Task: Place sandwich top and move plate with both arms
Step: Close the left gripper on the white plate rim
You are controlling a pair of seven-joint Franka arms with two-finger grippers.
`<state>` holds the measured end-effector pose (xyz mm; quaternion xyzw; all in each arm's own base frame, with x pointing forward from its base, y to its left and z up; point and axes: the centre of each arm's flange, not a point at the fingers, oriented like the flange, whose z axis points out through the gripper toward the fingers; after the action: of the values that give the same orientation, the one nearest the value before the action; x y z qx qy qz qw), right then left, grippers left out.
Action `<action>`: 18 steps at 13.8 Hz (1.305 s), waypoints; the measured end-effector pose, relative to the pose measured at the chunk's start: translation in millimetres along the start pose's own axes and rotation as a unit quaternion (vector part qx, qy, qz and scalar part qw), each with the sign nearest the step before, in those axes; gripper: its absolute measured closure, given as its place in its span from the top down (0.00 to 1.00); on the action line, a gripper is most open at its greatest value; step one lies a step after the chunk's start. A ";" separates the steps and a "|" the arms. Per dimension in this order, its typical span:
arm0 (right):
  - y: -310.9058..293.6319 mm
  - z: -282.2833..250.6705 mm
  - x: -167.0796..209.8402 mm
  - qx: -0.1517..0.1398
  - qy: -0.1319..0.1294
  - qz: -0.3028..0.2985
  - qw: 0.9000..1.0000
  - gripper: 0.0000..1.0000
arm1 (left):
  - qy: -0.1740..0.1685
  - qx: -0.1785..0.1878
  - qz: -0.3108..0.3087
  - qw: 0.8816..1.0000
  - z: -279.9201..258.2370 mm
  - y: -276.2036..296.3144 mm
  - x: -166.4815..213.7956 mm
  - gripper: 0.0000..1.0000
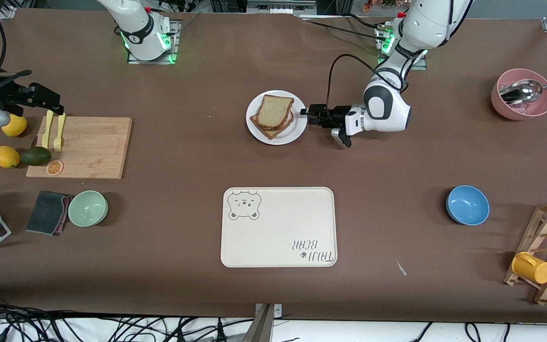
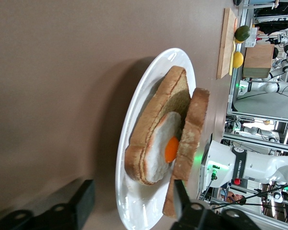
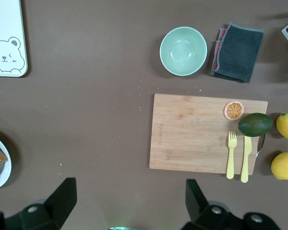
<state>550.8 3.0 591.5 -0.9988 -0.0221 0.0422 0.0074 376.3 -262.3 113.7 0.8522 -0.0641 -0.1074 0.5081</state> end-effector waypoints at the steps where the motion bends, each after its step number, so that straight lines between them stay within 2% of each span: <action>1: 0.4 0.0 0.0 0.000 0.000 0.000 1.000 1.00 | -0.002 0.000 -0.002 1.000 1.5 -2.7 -1.2 0.70; 5: 7.7 0.0 -0.4 0.001 0.000 0.007 1.000 1.00 | -0.005 -0.004 -0.010 1.000 10.4 -6.9 -6.0 0.63; 6: 8.3 0.0 -0.5 0.001 0.000 0.007 1.000 1.00 | -0.006 -0.004 -0.011 1.000 13.3 -6.2 -7.3 0.57; 9: 8.2 0.0 -0.5 0.001 -0.001 0.007 1.000 1.00 | -0.010 -0.004 -0.010 1.000 17.2 -5.7 -9.1 0.53; 11: 8.2 0.0 -0.5 0.001 -0.001 0.007 1.000 1.00 | -0.011 -0.004 -0.010 1.000 18.1 -6.0 -9.2 0.41; 12: 8.2 0.0 -0.5 0.001 -0.001 0.007 1.000 1.00 | -0.012 -0.003 -0.010 1.000 18.7 -6.2 -9.5 0.41; 14: 8.2 0.0 -0.5 0.001 -0.001 0.007 1.000 1.00 | -0.012 -0.003 -0.009 1.000 19.2 -6.1 -9.6 0.22; 15: 8.2 0.0 -0.5 0.001 -0.001 0.007 1.000 1.00 | -0.012 -0.003 -0.009 1.000 19.2 -6.1 -9.6 0.22; 17: 8.2 0.0 -0.5 0.001 -0.001 0.007 1.000 1.00 | -0.012 -0.003 -0.009 1.000 19.3 -6.3 -9.6 0.09; 18: 8.2 0.0 -0.5 0.001 -0.001 0.007 1.000 1.00 | -0.013 -0.003 -0.008 1.000 19.3 -6.4 -9.7 0.09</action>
<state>550.7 -5.3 591.3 -0.9989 -0.0146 0.0429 0.0078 362.1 -273.7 100.3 0.8495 -0.0631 -0.1225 0.5093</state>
